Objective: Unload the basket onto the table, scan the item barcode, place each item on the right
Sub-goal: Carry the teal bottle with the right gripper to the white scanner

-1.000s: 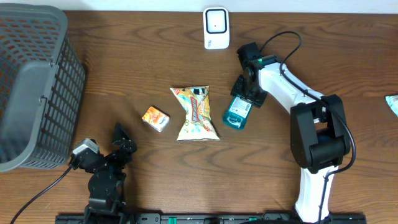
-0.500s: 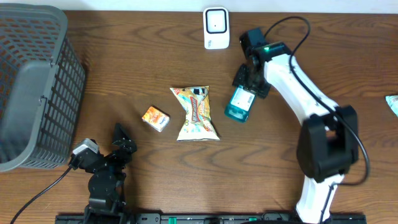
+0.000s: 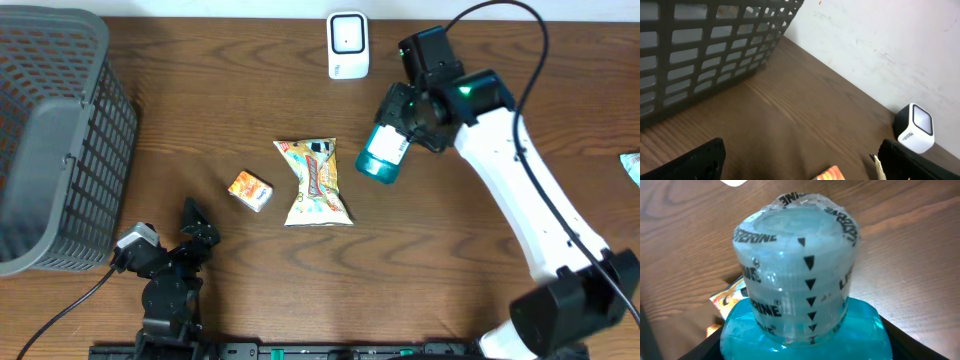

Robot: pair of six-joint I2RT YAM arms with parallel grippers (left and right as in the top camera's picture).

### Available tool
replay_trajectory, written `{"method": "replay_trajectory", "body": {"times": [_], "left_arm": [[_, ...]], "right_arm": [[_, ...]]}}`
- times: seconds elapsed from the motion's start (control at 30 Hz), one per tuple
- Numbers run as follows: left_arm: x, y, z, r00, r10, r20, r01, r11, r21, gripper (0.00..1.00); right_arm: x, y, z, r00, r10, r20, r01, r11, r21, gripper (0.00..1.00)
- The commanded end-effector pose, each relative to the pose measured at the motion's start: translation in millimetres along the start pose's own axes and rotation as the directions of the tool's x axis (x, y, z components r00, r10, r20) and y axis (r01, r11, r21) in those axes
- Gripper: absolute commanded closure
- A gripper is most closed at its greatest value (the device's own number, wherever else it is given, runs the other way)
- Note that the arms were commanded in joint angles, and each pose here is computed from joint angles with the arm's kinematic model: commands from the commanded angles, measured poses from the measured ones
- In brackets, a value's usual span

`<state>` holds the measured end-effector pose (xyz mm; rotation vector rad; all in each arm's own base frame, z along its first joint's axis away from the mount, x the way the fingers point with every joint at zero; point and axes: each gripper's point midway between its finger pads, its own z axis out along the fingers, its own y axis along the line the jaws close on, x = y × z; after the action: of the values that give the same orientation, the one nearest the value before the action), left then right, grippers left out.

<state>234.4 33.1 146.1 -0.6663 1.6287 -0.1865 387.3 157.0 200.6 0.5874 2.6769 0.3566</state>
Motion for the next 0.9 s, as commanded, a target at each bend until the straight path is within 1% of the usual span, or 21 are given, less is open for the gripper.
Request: {"method": "replay_trajectory", "body": {"times": [0.0,0.2,0.4,0.5,0.57,0.7,0.87], "left_arm": [[11,8,2,1.000,0.005,-0.021,-0.005,1.000,-0.024,0.02],[11,8,2,1.000,0.005,-0.021,-0.005,1.000,-0.024,0.02],[11,8,2,1.000,0.005,-0.021,-0.005,1.000,-0.024,0.02],[11,8,2,1.000,0.005,-0.021,-0.005,1.000,-0.024,0.02],[11,8,2,1.000,0.005,-0.021,-0.005,1.000,-0.024,0.02],[11,8,2,1.000,0.005,-0.021,-0.005,1.000,-0.024,0.02],[11,8,2,1.000,0.005,-0.022,-0.005,1.000,-0.024,0.02]], "right_arm": [[-8,8,-46,0.995,0.057,0.078,-0.051,0.996,-0.076,0.78],[-8,-5,-89,0.982,0.120,0.146,-0.107,0.990,-0.096,0.78],[6,-18,-119,0.961,0.242,0.134,-0.226,0.966,-0.124,0.79],[10,-21,-130,0.958,0.247,0.143,-0.228,0.964,-0.138,0.83],[9,-21,-137,0.955,0.245,0.164,-0.222,0.964,-0.148,0.82],[-3,-32,-147,0.927,0.242,0.286,-0.220,0.970,-0.107,0.78],[-26,-42,-146,0.869,0.206,0.450,-0.227,0.974,-0.007,0.80]]}}
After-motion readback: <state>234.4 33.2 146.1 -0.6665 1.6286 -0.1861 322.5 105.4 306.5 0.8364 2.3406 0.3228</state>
